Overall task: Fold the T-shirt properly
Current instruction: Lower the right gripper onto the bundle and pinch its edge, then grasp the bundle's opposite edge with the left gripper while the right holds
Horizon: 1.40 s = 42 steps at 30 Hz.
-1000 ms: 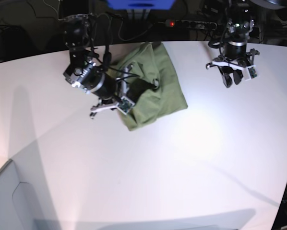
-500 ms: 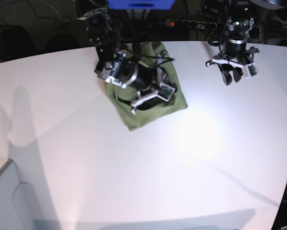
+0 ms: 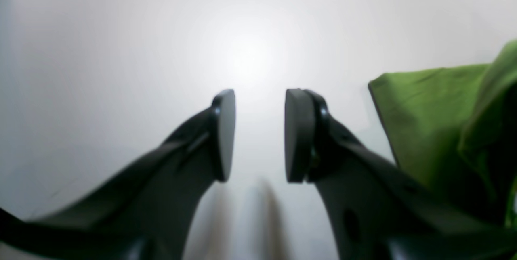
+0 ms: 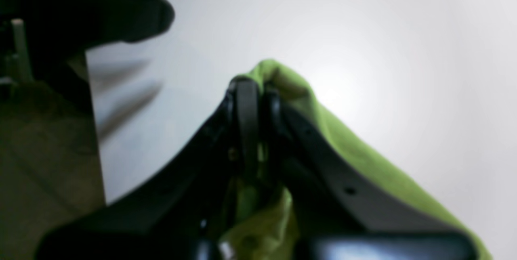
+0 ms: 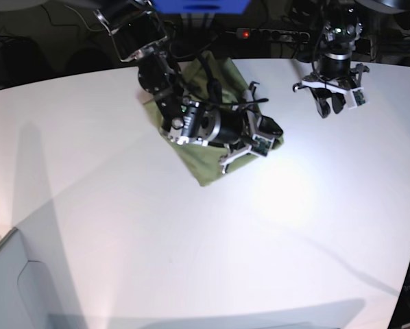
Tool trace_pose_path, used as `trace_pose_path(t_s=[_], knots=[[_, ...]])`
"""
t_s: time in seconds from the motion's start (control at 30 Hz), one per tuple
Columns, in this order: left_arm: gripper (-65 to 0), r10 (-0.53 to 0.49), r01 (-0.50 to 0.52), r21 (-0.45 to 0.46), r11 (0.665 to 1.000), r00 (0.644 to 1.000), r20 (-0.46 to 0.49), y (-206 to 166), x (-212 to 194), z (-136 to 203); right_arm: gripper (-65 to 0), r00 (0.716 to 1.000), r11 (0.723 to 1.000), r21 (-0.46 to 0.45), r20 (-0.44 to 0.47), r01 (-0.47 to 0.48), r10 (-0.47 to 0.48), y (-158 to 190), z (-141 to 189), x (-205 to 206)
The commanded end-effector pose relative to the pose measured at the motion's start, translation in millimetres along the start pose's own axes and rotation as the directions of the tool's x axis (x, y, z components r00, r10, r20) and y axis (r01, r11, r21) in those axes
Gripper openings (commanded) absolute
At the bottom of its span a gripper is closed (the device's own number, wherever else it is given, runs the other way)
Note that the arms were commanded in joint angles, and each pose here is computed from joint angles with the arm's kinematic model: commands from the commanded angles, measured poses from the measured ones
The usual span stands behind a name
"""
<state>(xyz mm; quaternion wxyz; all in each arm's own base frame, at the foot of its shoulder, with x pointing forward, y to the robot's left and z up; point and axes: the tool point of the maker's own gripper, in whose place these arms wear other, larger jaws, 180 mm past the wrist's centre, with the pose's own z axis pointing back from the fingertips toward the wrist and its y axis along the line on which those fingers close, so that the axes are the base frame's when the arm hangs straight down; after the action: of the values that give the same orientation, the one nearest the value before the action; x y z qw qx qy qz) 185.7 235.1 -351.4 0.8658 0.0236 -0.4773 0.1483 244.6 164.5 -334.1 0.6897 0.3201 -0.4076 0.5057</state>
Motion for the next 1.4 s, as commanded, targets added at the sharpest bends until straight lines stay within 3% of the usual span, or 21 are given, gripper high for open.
trace_pose_path(t_s=[0.0, 0.2, 0.4, 0.57, 0.67, 0.83, 0.93, 1.1, 1.37], knots=[[-45.1, -0.012, 0.012, -0.005, 1.0, 0.999, 0.032, -0.4, 8.9, 3.1, -64.5, 0.997, 1.0, 0.012, 0.078, -0.017, 0.016, -1.3, 0.6, 24.8], [-45.1, -0.014, 0.015, -0.008, 1.0, 1.0, 0.019, -0.8, 4.2, 5.2, -64.5, 0.988, 0.999, 0.003, 0.152, -0.036, 0.035, -8.1, 2.4, 43.0], [-45.1, -0.016, 0.017, -0.007, 1.0, 1.0, 0.006, 0.1, 0.0, 7.5, -64.5, 0.993, 1.0, 0.022, 0.119, -0.015, 0.012, -15.8, -8.1, 30.9], [-45.1, -0.02, 0.02, -0.006, 1.0, 1.0, 0.006, 0.7, -0.2, 7.8, -64.2, 0.984, 0.999, 0.04, 0.179, 0.009, -0.016, -14.1, -11.7, 34.6], [-45.1, -0.018, 0.018, -0.003, 1.0, 1.0, 0.005, 1.8, -0.3, 7.7, -58.1, 0.984, 0.999, 0.044, 0.176, 0.021, -0.028, -16.1, -14.8, 31.1], [-45.1, -0.018, 0.018, -0.003, 1.0, 1.0, 0.005, 1.8, -0.3, 7.7, -38.2, 0.986, 0.998, 0.055, 0.16, 0.033, -0.041, -15.1, -18.5, 24.7], [-45.1, -0.019, 0.019, -0.003, 1.0, 1.0, 0.005, 1.9, -0.3, 7.7, -28.0, 0.98, 0.999, 0.039, 0.198, 0.014, -0.021, -13.9, -11.3, 37.4], [-45.1, -0.016, 0.016, -0.012, 1.0, 1.0, 0.006, -1.1, -0.2, 7.9, -27.4, 0.961, 0.998, -0.055, 0.275, 0.028, -0.011, -21.0, 20.3, 53.6], [-44.8, 0.039, -0.036, -0.118, 0.992, 0.999, 0.024, -49.1, 6.7, 29.2, -26.8, 0.974, 0.976, -0.2, 0.225, 0.084, -0.038, -33.8, 77.7, 5.1]])
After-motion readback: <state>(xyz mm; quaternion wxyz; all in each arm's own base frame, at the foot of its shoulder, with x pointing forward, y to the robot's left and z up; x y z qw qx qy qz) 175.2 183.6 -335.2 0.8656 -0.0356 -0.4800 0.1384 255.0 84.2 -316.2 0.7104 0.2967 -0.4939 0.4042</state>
